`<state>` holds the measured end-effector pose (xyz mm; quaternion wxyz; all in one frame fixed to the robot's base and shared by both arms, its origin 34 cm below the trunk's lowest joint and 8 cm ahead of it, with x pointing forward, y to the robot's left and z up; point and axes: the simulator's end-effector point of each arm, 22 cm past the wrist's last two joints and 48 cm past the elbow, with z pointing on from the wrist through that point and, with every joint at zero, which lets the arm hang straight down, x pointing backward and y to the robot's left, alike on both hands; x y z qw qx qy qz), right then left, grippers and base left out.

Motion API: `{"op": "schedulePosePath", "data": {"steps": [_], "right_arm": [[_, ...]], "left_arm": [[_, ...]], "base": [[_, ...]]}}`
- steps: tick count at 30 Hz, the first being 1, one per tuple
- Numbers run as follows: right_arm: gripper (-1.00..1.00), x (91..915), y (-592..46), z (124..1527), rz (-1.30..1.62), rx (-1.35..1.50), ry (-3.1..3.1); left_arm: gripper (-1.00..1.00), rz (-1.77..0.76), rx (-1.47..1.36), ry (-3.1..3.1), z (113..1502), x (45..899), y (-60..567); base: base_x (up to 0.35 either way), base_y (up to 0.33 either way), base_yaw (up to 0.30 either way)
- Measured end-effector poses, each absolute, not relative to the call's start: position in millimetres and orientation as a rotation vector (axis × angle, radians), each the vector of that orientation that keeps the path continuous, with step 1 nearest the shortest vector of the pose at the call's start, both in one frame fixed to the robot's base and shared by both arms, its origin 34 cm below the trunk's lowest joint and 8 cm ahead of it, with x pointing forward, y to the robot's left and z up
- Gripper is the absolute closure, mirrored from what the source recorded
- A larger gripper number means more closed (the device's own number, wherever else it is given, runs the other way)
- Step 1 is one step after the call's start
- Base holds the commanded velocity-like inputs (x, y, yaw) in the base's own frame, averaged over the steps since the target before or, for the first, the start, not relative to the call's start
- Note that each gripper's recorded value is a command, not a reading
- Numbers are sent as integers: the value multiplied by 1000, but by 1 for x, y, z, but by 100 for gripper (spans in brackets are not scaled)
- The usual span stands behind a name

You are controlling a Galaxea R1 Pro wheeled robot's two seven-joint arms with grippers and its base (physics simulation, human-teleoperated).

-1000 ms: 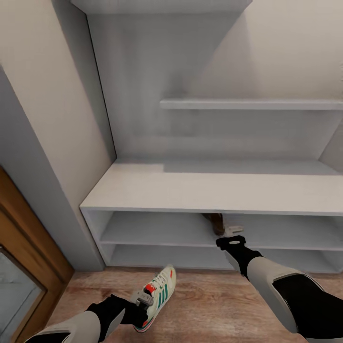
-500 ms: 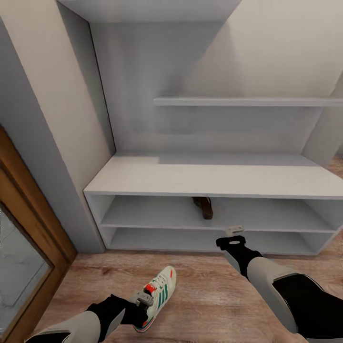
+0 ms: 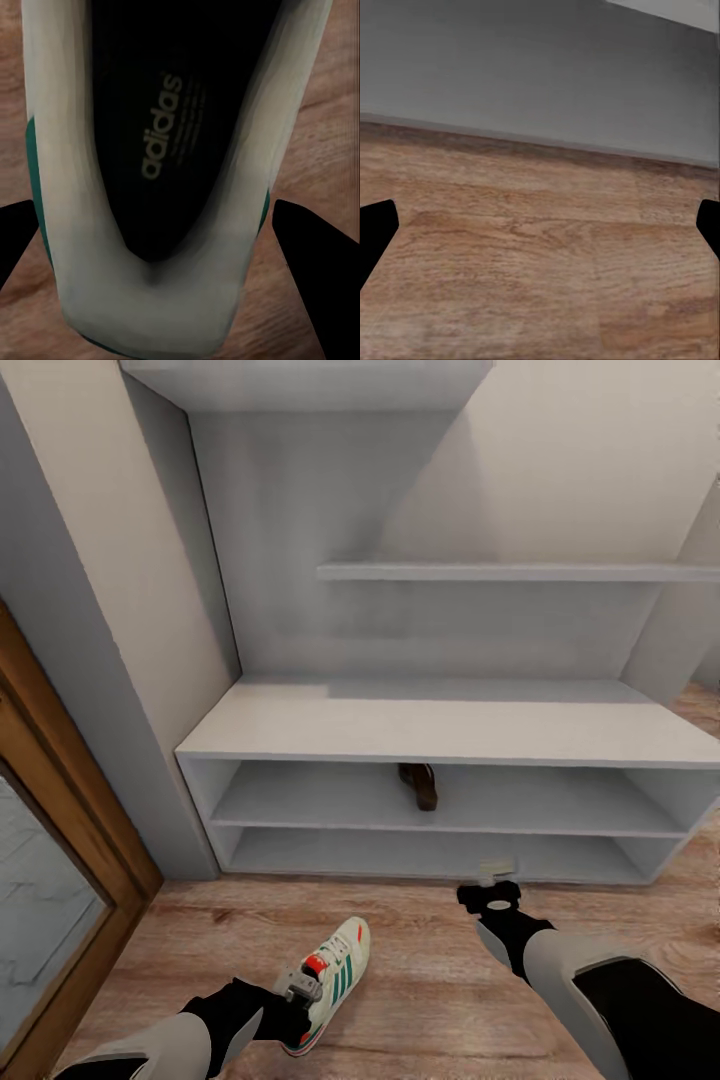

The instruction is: Pick up the two gym shoes and the two sandals from the corridor floor and place them onto the hallstand (shoe rack) in the corridor, making sure they are on the rack and not on the floor. Arrange them so the two gym shoes are next to each other and the two sandals are next to each other.

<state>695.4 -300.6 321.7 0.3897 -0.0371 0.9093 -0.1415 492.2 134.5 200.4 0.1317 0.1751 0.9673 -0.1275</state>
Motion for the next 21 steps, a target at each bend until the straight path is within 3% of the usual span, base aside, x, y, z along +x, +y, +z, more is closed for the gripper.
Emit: {"op": "schedulePosePath", "data": {"steps": [17,21], "right_arm": [[-100,652,-304,287,-363,-110,2349],[-100,647,-305,283,-363,-109,2357]], "left_arm": [[100,-383,485,2738,206,507,130],[100,-428,365,2687,213,521,124]], "base": [[-17,-12,0],[0,0,0]]}}
